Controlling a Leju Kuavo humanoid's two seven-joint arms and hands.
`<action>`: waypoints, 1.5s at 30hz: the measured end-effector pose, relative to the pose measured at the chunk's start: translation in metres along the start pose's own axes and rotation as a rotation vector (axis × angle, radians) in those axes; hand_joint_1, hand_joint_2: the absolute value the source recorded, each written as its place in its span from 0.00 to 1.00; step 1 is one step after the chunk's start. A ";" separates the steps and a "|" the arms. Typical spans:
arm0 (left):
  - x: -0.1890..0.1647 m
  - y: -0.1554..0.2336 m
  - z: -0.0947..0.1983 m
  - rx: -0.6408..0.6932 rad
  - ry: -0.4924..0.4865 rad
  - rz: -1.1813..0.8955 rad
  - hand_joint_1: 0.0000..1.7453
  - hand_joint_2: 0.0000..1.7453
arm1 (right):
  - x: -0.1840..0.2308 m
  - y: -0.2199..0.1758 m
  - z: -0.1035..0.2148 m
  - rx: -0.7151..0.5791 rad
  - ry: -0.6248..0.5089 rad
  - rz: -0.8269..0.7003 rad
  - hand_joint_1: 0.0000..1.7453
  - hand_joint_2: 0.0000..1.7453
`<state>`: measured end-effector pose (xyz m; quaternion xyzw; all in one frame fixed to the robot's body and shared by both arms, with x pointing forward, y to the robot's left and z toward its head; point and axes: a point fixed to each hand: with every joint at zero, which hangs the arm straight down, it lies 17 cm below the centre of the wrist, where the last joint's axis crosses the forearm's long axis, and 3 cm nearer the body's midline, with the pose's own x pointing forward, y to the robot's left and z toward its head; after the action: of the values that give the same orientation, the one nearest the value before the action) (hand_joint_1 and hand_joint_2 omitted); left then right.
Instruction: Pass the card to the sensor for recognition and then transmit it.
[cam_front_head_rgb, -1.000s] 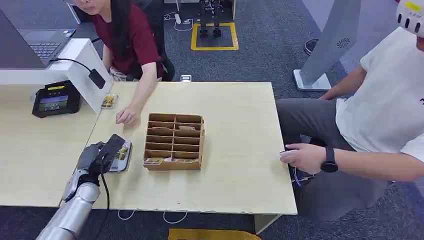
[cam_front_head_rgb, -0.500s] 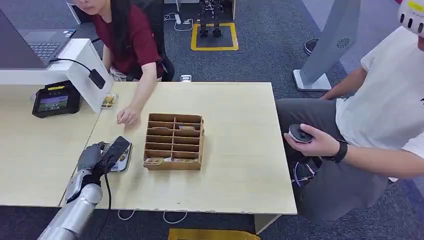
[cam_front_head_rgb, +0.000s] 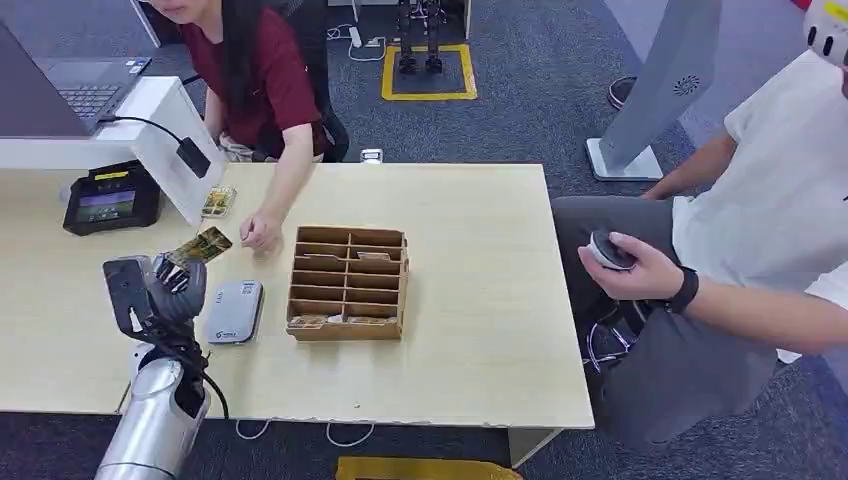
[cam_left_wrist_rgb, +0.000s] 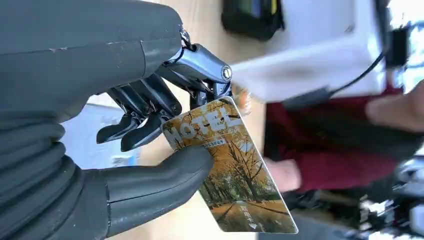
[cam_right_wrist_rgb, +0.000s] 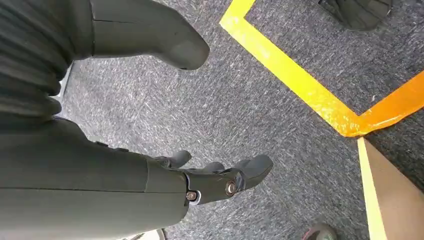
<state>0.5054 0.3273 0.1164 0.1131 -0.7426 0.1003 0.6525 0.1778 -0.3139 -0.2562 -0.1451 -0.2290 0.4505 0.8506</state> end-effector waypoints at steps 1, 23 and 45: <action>0.011 0.004 -0.003 0.026 -0.035 0.015 1.00 1.00 | 0.000 0.000 0.000 0.001 0.001 0.002 0.00 1.00; 0.114 0.026 -0.020 0.215 -0.449 -0.338 1.00 1.00 | 0.017 0.001 -0.003 0.041 -0.014 0.029 0.00 1.00; 0.127 0.003 -0.028 0.170 -0.667 -0.969 1.00 1.00 | 0.016 0.000 -0.002 0.047 -0.042 0.038 0.00 1.00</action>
<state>0.5154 0.3339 0.2456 0.5163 -0.7607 -0.1910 0.3439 0.1864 -0.3009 -0.2539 -0.1198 -0.2333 0.4747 0.8402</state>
